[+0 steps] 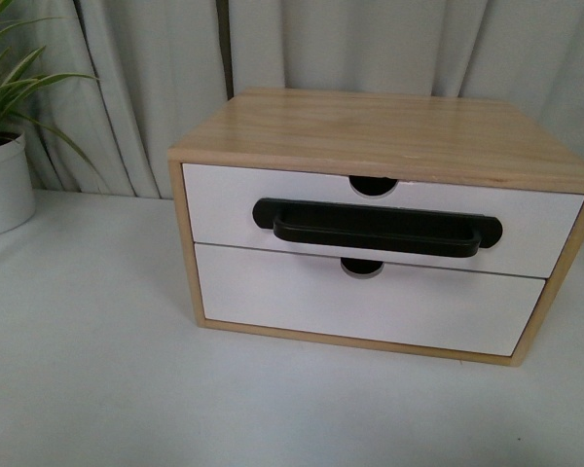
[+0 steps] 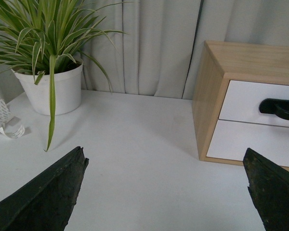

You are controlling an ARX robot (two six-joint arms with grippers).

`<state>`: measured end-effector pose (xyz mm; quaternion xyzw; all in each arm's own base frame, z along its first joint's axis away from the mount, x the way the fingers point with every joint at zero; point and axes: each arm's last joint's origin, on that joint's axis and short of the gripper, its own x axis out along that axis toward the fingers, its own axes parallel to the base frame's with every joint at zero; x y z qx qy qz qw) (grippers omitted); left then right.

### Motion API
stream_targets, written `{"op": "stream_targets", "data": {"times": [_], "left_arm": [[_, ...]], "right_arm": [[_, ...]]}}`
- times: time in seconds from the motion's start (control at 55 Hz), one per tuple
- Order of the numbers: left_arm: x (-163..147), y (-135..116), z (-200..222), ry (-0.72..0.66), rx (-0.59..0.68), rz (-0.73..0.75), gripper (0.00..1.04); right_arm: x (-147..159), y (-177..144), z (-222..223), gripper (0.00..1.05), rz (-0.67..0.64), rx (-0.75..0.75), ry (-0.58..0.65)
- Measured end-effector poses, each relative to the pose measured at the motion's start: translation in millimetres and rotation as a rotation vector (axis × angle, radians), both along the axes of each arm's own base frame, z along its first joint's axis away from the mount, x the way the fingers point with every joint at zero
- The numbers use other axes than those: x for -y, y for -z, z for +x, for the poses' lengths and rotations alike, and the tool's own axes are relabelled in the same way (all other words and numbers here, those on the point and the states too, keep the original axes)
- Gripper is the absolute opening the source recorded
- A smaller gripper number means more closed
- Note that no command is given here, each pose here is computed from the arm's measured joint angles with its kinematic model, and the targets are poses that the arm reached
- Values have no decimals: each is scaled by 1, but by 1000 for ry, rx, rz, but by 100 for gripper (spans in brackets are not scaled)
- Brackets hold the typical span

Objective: Pull drawer

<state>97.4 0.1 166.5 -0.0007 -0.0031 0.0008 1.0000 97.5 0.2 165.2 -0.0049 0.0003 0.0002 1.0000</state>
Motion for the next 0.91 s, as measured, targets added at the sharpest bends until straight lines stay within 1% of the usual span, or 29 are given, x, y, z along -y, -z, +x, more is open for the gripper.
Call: {"op": "stream_targets", "data": {"times": [0.909], "left_arm": [[0,0,0,0,0,0,99]], "right_arm": [[0,0,0,96,0,0,0]]}}
